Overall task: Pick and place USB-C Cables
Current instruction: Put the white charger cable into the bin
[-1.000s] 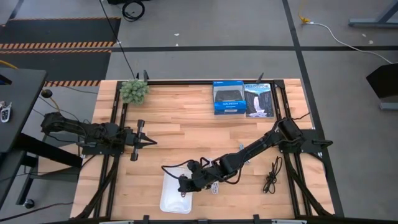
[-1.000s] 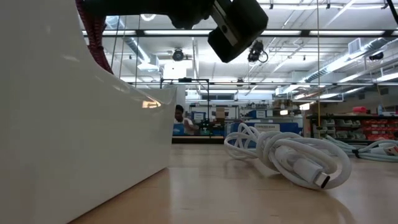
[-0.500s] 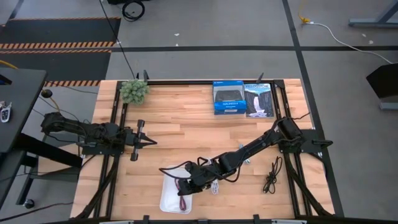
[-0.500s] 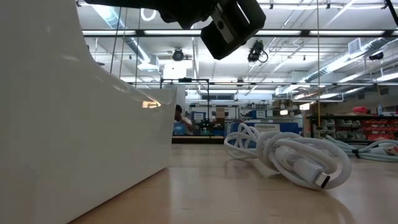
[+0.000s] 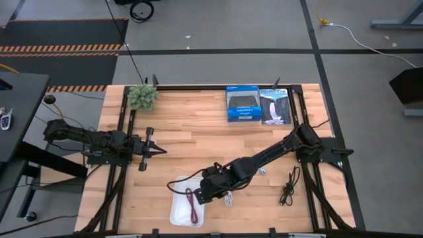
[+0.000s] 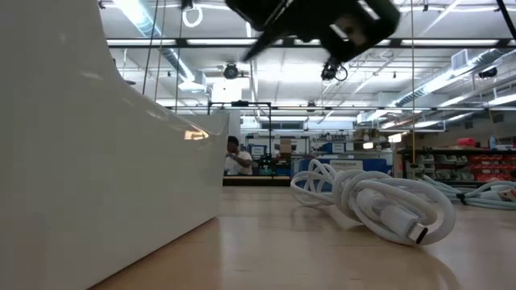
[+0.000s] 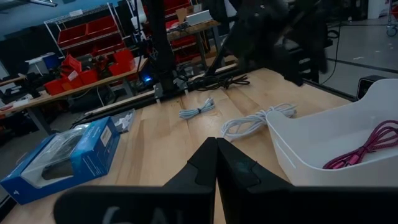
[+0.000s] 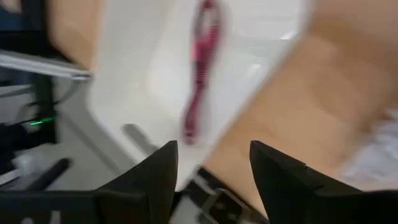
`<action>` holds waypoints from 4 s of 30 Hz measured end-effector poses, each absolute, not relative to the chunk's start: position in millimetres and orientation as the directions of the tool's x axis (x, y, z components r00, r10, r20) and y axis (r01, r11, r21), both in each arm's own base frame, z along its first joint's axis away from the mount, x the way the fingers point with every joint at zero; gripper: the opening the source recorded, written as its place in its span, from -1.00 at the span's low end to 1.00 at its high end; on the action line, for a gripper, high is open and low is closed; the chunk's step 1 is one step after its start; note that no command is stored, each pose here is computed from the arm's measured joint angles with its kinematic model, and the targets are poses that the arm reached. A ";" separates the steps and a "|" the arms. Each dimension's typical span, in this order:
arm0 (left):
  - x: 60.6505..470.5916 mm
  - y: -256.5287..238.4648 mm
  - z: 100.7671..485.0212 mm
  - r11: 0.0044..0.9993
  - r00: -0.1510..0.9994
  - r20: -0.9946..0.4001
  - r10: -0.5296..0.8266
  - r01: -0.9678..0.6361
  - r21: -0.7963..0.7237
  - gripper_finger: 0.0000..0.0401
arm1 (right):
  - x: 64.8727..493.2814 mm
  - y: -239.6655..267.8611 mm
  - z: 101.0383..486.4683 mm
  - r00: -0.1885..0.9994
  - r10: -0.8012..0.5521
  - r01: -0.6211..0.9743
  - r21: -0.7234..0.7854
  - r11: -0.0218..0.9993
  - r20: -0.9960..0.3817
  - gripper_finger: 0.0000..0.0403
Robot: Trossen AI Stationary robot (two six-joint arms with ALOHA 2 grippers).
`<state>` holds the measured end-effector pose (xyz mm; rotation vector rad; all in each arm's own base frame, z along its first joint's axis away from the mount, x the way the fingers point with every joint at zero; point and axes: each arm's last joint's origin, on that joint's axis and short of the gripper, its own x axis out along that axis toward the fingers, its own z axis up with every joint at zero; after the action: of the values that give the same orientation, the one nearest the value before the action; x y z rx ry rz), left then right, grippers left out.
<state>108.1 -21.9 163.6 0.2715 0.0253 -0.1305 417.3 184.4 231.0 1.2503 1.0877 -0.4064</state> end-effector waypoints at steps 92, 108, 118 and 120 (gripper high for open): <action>108.1 -21.9 163.7 0.955 0.991 -0.042 -0.125 0.132 0.266 -0.94 | 479.8 201.6 328.5 0.973 0.120 0.075 0.759 0.646 -0.199 -0.79; 108.1 -21.9 163.6 0.955 0.991 -0.043 -0.125 0.132 0.266 -0.94 | 483.5 256.8 275.0 0.979 0.090 0.112 0.853 0.510 -0.182 -0.79; 108.1 -21.9 163.7 0.955 0.991 -0.042 -0.125 0.132 0.266 -0.94 | 471.1 254.8 248.9 0.903 -0.065 0.405 0.793 0.455 -0.424 -0.80; 108.1 -21.9 163.6 0.955 0.991 -0.042 -0.125 0.132 0.266 -0.94 | 468.2 252.9 243.4 0.877 -0.087 0.461 0.774 0.433 -0.473 -0.81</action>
<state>108.1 -21.9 163.6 0.2715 0.0251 -0.1306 468.2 252.9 243.4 1.0747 0.3931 -0.3520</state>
